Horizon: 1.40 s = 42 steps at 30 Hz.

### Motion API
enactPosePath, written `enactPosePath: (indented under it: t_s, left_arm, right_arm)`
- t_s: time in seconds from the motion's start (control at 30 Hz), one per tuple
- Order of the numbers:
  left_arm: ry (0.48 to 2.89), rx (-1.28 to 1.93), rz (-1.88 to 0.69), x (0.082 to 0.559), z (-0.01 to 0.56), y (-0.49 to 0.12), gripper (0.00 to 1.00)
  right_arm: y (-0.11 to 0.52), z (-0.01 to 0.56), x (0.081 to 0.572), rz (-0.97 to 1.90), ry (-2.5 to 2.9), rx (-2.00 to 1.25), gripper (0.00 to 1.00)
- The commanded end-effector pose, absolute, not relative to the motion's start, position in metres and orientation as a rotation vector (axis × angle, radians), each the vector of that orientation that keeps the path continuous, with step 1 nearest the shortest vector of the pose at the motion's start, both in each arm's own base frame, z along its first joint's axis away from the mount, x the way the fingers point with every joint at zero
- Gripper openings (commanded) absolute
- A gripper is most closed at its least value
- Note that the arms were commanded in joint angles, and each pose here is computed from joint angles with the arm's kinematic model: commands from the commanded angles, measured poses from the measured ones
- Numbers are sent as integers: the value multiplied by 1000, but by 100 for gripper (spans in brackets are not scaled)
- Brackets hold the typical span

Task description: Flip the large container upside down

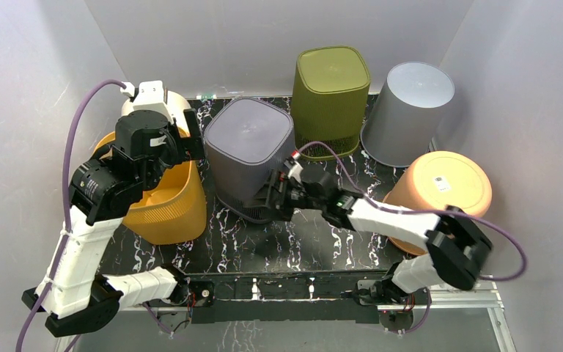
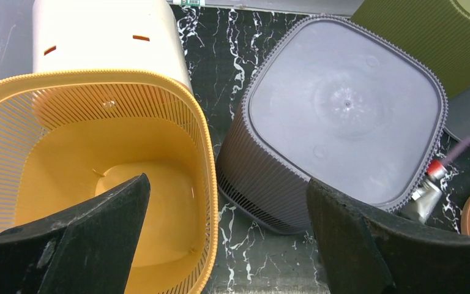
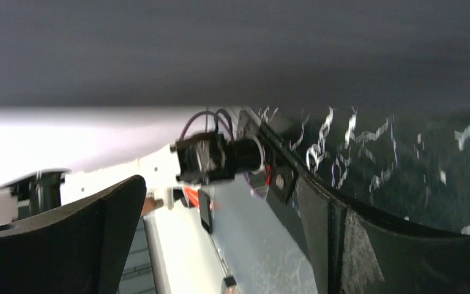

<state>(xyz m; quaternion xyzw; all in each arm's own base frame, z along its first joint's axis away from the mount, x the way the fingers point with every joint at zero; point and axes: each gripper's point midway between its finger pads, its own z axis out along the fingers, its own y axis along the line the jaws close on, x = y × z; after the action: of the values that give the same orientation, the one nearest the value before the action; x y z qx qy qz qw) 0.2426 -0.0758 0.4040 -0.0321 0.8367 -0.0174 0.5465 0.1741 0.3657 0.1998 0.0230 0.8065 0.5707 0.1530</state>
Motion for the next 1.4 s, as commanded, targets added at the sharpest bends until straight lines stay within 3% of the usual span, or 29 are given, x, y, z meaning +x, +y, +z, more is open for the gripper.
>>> enactPosePath:
  t_s: [0.0,0.2,0.3,0.5,0.9,1.17,1.3,1.37]
  left_arm:
    - [1978,-62,-50,230,415,-67,98]
    - [1983,-115,-40,212,415,-51,98]
    - [2043,-72,-52,211,397,-59,98]
    - [2207,-38,-6,215,352,-73,98]
    - [2296,0,153,223,304,-68,95]
    - [2349,152,-40,236,294,-114,52]
    - [2381,227,-157,241,296,-142,3]
    - [2386,251,-226,242,299,-154,0]
  right_arm:
    - [412,275,240,1679,1982,-19,96]
    - [431,308,357,1555,1798,97,97]
    - [433,304,383,1614,1828,80,95]
    - [411,297,362,1558,1877,5,95]
    - [315,271,280,1280,2006,27,98]
    - [290,266,272,1169,2029,71,98]
    - [278,284,281,1113,1974,70,98]
    - [268,293,287,1066,1948,86,98]
